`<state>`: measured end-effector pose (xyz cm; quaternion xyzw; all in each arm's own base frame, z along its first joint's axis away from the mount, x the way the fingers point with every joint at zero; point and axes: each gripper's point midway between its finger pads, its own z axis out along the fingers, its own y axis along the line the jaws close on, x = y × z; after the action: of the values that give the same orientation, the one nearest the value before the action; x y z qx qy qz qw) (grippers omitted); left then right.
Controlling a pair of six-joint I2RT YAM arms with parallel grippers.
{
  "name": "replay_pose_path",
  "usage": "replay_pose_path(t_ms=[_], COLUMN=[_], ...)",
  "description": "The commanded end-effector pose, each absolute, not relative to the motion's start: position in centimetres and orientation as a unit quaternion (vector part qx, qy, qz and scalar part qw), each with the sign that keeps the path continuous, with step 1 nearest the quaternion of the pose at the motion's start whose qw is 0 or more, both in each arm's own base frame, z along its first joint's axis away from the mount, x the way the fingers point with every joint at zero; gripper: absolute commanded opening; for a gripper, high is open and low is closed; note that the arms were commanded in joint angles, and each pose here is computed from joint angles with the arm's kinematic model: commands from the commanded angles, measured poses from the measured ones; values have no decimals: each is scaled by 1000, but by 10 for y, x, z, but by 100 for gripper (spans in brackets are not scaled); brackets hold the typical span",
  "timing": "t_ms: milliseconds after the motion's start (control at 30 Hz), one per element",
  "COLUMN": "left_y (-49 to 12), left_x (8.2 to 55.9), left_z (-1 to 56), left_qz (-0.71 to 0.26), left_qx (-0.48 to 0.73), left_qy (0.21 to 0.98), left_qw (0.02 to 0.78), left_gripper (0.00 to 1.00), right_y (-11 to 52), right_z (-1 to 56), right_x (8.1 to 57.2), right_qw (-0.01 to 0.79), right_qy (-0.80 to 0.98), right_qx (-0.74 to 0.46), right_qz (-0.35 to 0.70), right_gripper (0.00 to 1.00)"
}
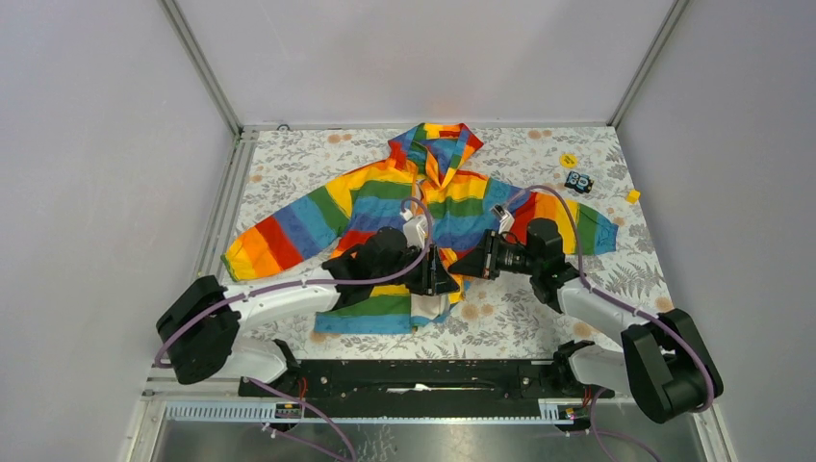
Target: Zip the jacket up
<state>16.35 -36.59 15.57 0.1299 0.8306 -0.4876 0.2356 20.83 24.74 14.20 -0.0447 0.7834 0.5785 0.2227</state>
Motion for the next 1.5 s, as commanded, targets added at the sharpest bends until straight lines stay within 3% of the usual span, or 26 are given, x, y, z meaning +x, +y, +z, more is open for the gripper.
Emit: replay_pose_path(t_ms=[0, 200, 267, 400, 500, 800, 1067, 1300, 1467], left_y=[-376, -372, -368, -351, -341, -332, -294, -283, -282], left_x=[176, 177, 178, 187, 189, 186, 206, 196, 190], left_z=[167, 160, 159, 159, 161, 156, 119, 76, 60], left_qz=[-494, -480, -470, -432, -422, -418, -301, -220, -170], left_qx=[128, 128, 128, 118, 116, 115, 83, 94, 96], left_qy=[821, 828, 832, 845, 848, 857, 917, 957, 974], left_qw=[258, 261, 265, 293, 299, 278, 248, 164, 113], left_gripper=[34, 33, 42, 70, 77, 71, 65, 52, 57], right_y=[247, 247, 246, 235, 221, 219, 136, 149, 151], right_z=[167, 172, 171, 155, 143, 148, 131, 140, 142], right_x=[208, 208, 210, 223, 234, 238, 256, 247, 247], right_qw=[245, 244, 249, 273, 300, 315, 404, 412, 416], right_qy=[768, 766, 768, 798, 820, 818, 872, 857, 854], right_qx=[-56, -50, -48, -25, -6, -5, 102, 69, 57], right_qz=[589, 593, 588, 536, 487, 481, 256, 301, 306], right_gripper=[0, 0, 0, 0, 0, 0, 0, 0, 0])
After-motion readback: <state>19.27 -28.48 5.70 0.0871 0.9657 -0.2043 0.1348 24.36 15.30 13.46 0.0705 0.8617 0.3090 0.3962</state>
